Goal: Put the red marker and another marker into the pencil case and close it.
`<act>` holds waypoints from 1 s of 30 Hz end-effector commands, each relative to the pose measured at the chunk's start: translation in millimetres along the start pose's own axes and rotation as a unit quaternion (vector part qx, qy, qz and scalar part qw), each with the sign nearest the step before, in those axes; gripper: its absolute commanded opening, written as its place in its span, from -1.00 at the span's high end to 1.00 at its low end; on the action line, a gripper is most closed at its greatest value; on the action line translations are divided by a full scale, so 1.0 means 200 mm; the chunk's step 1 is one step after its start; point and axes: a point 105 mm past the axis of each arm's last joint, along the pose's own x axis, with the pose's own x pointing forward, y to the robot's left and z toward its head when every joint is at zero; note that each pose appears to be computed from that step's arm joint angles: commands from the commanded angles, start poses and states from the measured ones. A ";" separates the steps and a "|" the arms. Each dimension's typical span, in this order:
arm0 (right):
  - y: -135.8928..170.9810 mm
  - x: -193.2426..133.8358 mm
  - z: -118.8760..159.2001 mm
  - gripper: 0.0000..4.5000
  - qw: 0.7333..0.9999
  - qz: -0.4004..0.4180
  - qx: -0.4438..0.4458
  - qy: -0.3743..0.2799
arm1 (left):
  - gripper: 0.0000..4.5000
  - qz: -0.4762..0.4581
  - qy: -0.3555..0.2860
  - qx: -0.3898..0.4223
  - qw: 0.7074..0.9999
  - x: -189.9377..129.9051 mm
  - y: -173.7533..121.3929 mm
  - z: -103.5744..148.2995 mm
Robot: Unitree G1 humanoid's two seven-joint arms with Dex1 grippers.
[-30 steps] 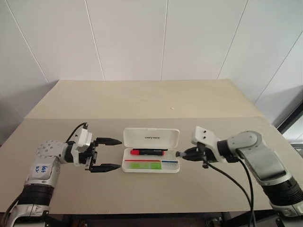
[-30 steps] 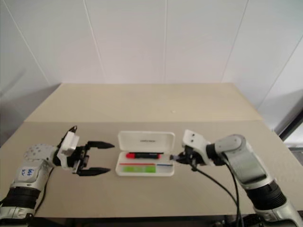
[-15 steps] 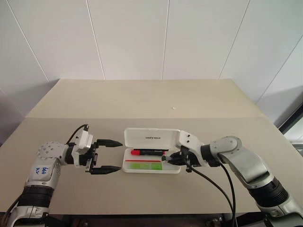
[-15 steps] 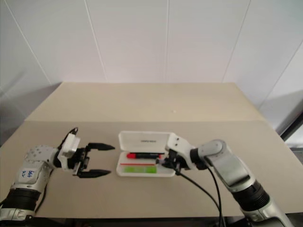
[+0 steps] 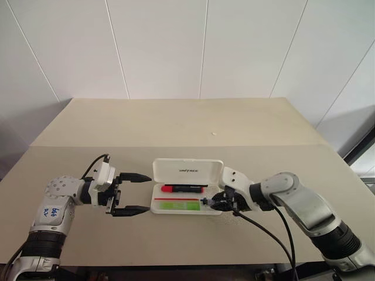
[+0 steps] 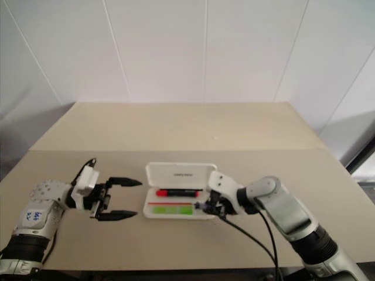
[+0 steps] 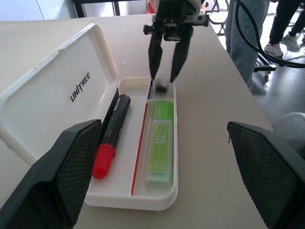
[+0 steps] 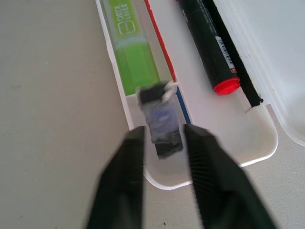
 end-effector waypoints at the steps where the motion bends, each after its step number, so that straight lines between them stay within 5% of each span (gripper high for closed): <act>1: 0.00 0.00 0.03 -0.65 1.000 -0.002 -0.013 -0.012 | -1.00 0.006 -0.004 0.017 1.000 -0.01 0.02 0.04; 4: 0.00 -0.01 0.05 -0.97 1.000 0.000 -0.015 -0.017 | -1.00 0.008 -0.003 0.017 1.000 -0.01 0.02 0.04; 10: 0.00 -0.10 0.11 -0.97 0.998 -0.006 -0.021 -0.051 | -1.00 0.021 0.005 0.016 1.000 -0.03 0.03 0.04; 17: 0.02 -0.30 0.29 -0.97 0.974 -0.034 -0.070 -0.214 | -1.00 0.051 0.012 0.022 0.998 -0.04 0.12 0.06; 20: 0.02 -0.45 0.32 -0.97 0.944 -0.054 -0.072 -0.318 | -1.00 0.052 0.006 0.031 0.998 -0.03 0.16 0.08; 22: 0.01 -0.48 0.26 -0.97 0.948 -0.063 -0.068 -0.305 | -1.00 0.049 -0.001 0.037 0.998 -0.03 0.19 0.10; 25: -0.02 -0.51 0.19 -1.00 0.955 -0.082 -0.063 -0.278 | -0.75 0.052 -0.016 0.047 0.997 -0.02 0.25 0.13; 30: -0.06 -0.54 0.17 -1.00 0.953 -0.110 -0.064 -0.277 | -0.06 0.039 -0.019 0.060 0.997 0.01 0.35 0.17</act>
